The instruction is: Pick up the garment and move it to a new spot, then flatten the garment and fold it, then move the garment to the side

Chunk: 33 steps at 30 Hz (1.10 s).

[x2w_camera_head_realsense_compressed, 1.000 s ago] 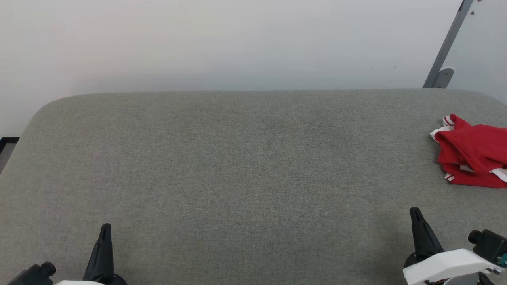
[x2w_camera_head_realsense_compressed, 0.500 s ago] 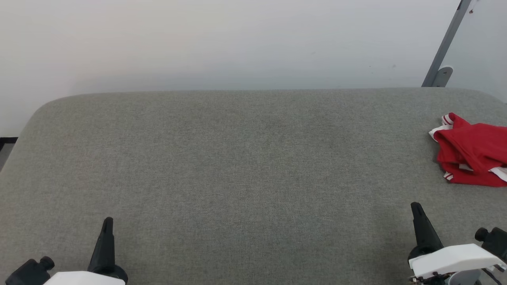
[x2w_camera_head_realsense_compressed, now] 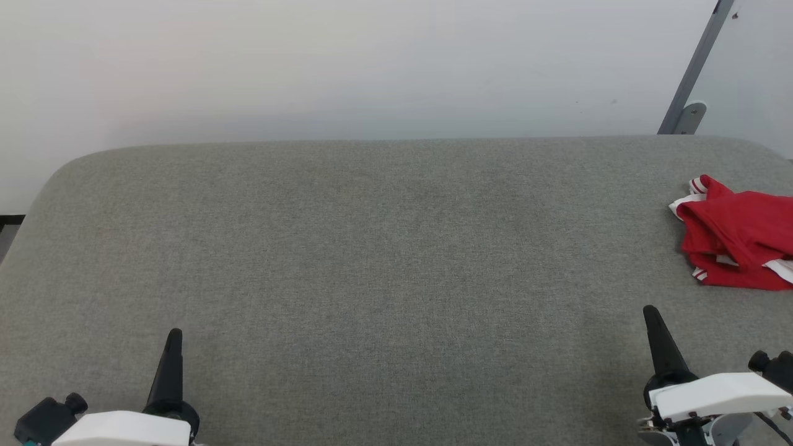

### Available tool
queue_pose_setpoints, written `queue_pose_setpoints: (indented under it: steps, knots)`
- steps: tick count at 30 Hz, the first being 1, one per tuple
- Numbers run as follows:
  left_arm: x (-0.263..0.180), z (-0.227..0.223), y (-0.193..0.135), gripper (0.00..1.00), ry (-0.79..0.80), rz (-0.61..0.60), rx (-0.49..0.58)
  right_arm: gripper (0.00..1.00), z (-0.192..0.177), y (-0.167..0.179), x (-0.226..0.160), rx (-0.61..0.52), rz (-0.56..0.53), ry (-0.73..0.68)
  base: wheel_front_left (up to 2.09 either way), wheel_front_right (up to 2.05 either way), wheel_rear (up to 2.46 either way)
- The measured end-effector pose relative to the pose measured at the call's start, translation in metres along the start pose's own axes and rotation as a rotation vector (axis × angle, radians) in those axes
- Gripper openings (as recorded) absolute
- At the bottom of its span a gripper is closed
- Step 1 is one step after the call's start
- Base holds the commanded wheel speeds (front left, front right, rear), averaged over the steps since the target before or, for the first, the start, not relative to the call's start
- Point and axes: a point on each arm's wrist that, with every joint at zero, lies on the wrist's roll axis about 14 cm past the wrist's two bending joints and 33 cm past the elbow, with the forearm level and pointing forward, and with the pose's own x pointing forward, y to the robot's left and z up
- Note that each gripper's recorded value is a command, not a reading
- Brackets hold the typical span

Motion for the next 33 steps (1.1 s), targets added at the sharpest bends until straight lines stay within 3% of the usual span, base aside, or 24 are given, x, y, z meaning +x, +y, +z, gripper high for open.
queue_pose_setpoints:
  steps: [33]
  knots:
    - [0.018, -0.006, -0.014, 0.0, 0.028, -0.022, -0.3, 0.0, 0.009, 0.01, 0.009, 0.315, 0.037, -0.013, 0.0, 0.0, 0.0]
